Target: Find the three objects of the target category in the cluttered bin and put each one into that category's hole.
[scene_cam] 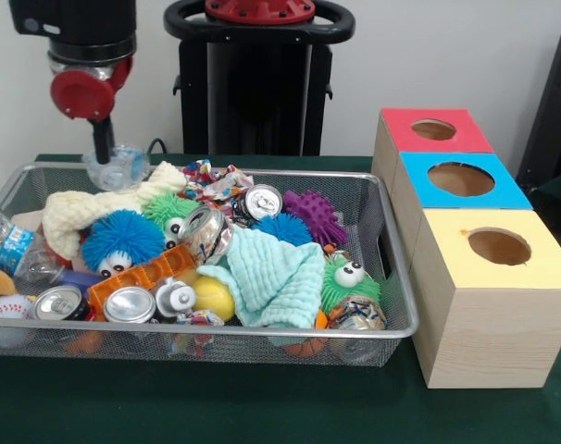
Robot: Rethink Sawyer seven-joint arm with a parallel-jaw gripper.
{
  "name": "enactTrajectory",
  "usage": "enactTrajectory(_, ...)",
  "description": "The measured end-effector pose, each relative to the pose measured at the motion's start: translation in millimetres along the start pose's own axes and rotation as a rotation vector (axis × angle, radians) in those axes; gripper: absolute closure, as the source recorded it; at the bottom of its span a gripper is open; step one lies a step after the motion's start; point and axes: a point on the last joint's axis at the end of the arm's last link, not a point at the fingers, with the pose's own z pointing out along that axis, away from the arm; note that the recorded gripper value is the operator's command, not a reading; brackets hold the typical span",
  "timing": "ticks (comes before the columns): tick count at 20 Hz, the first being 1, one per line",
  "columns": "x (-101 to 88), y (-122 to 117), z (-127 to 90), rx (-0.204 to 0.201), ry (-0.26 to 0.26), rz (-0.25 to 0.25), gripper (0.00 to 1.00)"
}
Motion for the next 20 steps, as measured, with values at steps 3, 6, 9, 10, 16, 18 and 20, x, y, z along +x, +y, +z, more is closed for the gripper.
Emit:
enactTrajectory(3,-16.0,4.6,-7.9,-0.010,-0.005,0.014,1.00)
enactTrajectory(6,-39.8,11.4,-22.2,-0.019,-0.011,0.046,1.00)
enactTrajectory(9,-55.1,14.2,-34.8,-0.017,-0.016,0.078,1.00)
enactTrajectory(10,-65.3,17.2,-43.3,-0.016,-0.017,0.099,1.00)
enactTrajectory(16,-98.0,24.1,-65.0,-0.012,-0.023,0.155,1.00)
enactTrajectory(18,-107.2,25.4,-69.3,-0.012,-0.025,0.169,1.00)
enactTrajectory(20,-123.8,30.8,-73.3,-0.018,-0.026,0.190,1.00)
